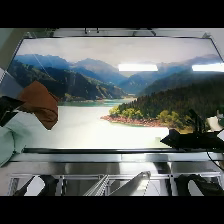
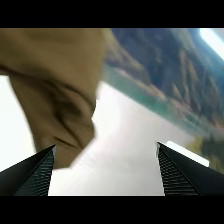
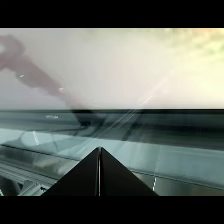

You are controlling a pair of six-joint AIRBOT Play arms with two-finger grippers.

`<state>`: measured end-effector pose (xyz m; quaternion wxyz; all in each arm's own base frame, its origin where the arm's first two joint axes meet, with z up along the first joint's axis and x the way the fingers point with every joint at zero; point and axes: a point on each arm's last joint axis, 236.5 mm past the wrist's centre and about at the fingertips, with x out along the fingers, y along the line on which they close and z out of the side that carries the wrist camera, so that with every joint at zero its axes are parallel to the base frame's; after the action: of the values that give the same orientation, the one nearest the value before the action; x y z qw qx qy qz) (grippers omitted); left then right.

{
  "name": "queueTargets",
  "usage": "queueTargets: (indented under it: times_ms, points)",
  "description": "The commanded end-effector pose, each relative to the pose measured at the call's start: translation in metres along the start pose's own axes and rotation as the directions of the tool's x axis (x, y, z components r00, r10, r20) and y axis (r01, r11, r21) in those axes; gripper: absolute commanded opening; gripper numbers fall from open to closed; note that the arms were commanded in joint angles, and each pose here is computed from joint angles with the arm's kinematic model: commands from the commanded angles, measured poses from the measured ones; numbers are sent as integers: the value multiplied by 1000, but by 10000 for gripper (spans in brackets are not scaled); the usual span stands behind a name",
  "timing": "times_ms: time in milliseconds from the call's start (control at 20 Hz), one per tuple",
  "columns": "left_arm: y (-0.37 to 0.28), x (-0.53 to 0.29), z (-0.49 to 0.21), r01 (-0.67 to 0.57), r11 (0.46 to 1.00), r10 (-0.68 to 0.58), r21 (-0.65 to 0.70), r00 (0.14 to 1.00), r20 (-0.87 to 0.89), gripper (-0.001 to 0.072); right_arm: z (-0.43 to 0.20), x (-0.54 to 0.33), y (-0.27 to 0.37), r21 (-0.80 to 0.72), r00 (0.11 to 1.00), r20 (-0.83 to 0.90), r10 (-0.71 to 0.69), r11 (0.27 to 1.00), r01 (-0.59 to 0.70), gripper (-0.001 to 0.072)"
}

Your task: Fold the shirts.

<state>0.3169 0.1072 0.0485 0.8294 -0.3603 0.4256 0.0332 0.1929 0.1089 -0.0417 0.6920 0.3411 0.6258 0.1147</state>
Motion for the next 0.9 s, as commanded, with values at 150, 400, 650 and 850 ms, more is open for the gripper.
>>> queueTargets:
  times_ms: [150,400,650,850]
  points:
    - [69,66,48,65,986,-69,-155,997,-21,699,15,0,-1,0,998,63,-6,1000,6,18]
    - [55,131,54,110,988,-127,-110,979,-158,68,15,0,-1,0,998,63,-5,1000,5,18]
    - [-50,132,48,294,955,-267,42,910,-319,-2,14,-1,2,4,998,61,9,1000,-9,18]
    - [-180,77,36,481,830,-376,282,856,-355,0,14,-1,2,4,998,61,9,1000,-9,18]
